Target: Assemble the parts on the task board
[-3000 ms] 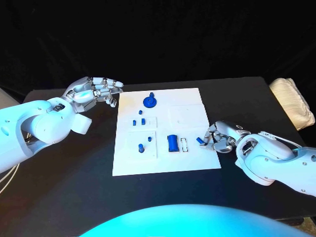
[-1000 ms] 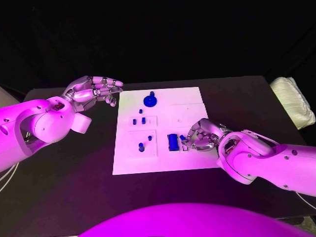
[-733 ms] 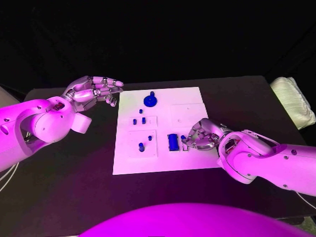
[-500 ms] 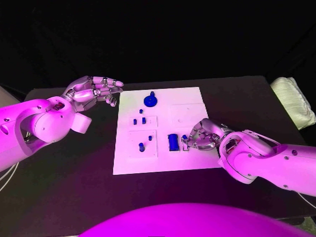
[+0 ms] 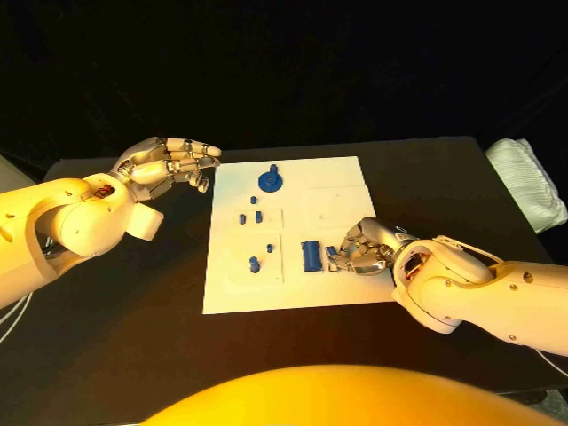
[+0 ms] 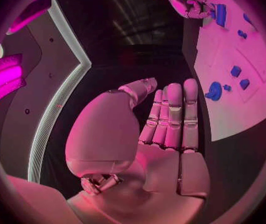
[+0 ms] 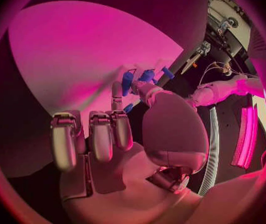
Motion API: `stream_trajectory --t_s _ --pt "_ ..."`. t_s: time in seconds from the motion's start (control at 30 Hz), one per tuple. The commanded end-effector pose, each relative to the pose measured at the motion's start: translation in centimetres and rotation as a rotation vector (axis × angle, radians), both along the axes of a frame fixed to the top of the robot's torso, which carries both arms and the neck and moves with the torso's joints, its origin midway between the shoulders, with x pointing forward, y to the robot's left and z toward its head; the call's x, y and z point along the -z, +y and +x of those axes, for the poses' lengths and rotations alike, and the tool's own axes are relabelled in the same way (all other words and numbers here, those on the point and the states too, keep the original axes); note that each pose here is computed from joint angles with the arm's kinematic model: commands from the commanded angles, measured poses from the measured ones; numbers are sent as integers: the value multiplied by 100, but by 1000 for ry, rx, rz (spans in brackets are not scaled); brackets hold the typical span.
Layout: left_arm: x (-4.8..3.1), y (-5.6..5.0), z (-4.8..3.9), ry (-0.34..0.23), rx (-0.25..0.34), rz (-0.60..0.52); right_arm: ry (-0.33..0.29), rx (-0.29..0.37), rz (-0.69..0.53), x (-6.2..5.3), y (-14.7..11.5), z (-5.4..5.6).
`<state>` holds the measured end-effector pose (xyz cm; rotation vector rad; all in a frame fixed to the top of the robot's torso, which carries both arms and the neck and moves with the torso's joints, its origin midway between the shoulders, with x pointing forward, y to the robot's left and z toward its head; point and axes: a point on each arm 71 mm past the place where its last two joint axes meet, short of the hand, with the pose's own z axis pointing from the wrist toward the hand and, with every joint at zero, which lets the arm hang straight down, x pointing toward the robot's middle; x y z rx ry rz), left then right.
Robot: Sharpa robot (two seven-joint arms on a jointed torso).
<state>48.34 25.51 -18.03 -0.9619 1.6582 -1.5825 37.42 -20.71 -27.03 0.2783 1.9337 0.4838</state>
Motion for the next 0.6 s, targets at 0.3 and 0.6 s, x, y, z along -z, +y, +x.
stream_trajectory --t_s 0.3,0.6 --pt "-6 -19 -14 0 23 -2 7 -22 -4 9 47 -28" --pt "-5 -15 -12 1 22 -1 -6 -14 1 7 39 -14"
